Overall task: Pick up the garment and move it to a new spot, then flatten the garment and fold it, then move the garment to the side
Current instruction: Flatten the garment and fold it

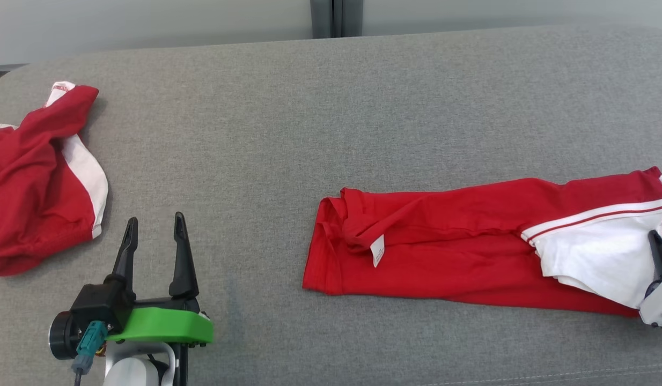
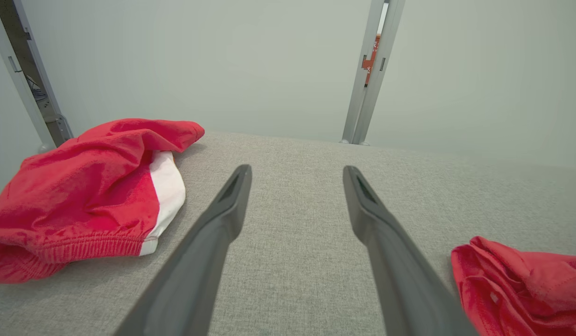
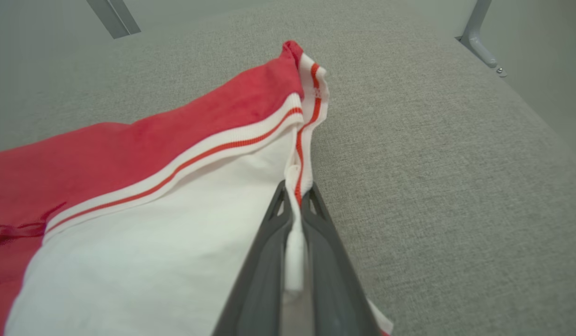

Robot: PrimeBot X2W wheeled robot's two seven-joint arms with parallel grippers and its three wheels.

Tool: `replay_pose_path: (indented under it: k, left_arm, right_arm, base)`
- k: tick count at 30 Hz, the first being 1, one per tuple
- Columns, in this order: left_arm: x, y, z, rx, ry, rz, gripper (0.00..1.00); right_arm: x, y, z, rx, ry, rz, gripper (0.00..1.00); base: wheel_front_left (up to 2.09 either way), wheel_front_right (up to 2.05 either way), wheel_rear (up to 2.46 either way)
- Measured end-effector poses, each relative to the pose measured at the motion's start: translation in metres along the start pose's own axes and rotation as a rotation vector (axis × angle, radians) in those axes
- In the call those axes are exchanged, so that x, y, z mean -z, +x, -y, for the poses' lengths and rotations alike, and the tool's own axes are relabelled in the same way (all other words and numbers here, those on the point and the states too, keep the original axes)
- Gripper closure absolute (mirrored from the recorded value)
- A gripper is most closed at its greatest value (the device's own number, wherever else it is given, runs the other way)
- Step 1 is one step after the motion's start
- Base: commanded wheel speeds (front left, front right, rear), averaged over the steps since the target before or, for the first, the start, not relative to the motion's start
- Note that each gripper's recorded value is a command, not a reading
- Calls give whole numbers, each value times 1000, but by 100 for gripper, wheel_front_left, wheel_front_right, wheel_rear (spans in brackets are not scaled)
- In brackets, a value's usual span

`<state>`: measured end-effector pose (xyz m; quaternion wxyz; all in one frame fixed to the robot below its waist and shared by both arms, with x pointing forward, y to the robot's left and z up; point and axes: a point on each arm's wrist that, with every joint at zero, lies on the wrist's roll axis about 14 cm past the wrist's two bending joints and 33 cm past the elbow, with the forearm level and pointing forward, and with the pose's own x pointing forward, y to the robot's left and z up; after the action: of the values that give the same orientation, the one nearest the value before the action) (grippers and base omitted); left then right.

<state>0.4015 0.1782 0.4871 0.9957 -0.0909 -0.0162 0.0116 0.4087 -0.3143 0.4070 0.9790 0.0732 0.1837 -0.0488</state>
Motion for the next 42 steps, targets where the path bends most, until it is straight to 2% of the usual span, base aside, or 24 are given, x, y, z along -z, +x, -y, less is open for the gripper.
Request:
replay_pose_path:
  k: [3,9,21,32,42]
  left_arm:
    - [0,-2,3,8,-7,1,0]
    - [0,-3,11,30,-15,-1,0]
    - [0,-8,14,39,-23,-6,0]
    - [3,-17,4,9,-28,-19,0]
    - [4,-22,-8,-31,-38,-24,0]
  right_arm:
    - [-9,-4,-8,-25,0,31,100]
    - [-33,-10,-44,-131,11,119,100]
    - [-62,-30,-152,-416,14,192,100]
    - [-59,-43,-257,-661,30,165,100]
    - [-38,-49,-325,-814,41,92,100]
  base:
    - [0,0,0]
    - [0,0,0]
    - [0,0,0]
    - [0,0,0]
    - [0,0,0]
